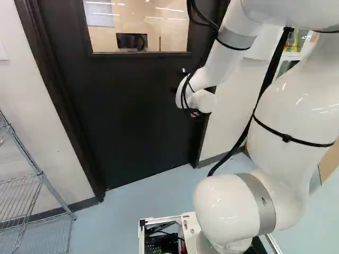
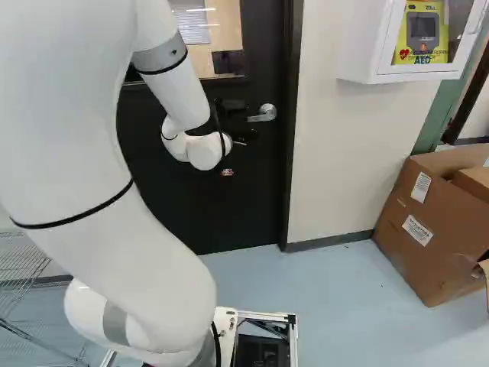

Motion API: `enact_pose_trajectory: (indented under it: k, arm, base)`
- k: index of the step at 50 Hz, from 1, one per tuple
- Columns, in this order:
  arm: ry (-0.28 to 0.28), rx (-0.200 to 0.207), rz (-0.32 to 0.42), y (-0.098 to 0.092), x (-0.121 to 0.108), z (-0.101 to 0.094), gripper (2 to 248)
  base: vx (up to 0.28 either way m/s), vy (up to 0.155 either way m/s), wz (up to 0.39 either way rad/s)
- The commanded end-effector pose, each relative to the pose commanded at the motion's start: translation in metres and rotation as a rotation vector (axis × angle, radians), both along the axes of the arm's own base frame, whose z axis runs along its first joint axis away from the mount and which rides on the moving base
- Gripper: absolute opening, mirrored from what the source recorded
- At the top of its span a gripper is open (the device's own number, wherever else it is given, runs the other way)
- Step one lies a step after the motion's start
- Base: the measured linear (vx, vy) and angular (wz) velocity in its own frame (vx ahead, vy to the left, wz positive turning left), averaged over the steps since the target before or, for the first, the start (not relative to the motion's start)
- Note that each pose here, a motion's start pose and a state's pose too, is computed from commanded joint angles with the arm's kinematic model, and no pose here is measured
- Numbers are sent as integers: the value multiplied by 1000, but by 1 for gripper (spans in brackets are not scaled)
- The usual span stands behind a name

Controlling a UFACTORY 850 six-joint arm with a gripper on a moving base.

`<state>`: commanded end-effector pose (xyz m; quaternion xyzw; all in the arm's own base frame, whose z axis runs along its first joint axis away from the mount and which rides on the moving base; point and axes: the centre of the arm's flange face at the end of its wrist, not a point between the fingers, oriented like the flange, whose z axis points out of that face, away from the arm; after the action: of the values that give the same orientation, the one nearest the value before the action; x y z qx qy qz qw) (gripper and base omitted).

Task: Open the door and move inside

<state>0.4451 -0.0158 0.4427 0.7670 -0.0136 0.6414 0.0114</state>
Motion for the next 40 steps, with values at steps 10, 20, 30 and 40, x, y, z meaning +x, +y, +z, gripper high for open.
enact_pose_trajectory:
  k: [10,20,30,40]
  arm:
    - [-23,-1,-1,0,-1,10,247]
    - [-47,-2,-1,0,-2,21,247]
    - [-70,-3,-2,-1,-1,31,247]
    - [-93,-4,-8,-4,2,41,247]
  base:
    - [0,0,0]
    - [0,0,0]
    - [0,0,0]
    - [0,0,0]
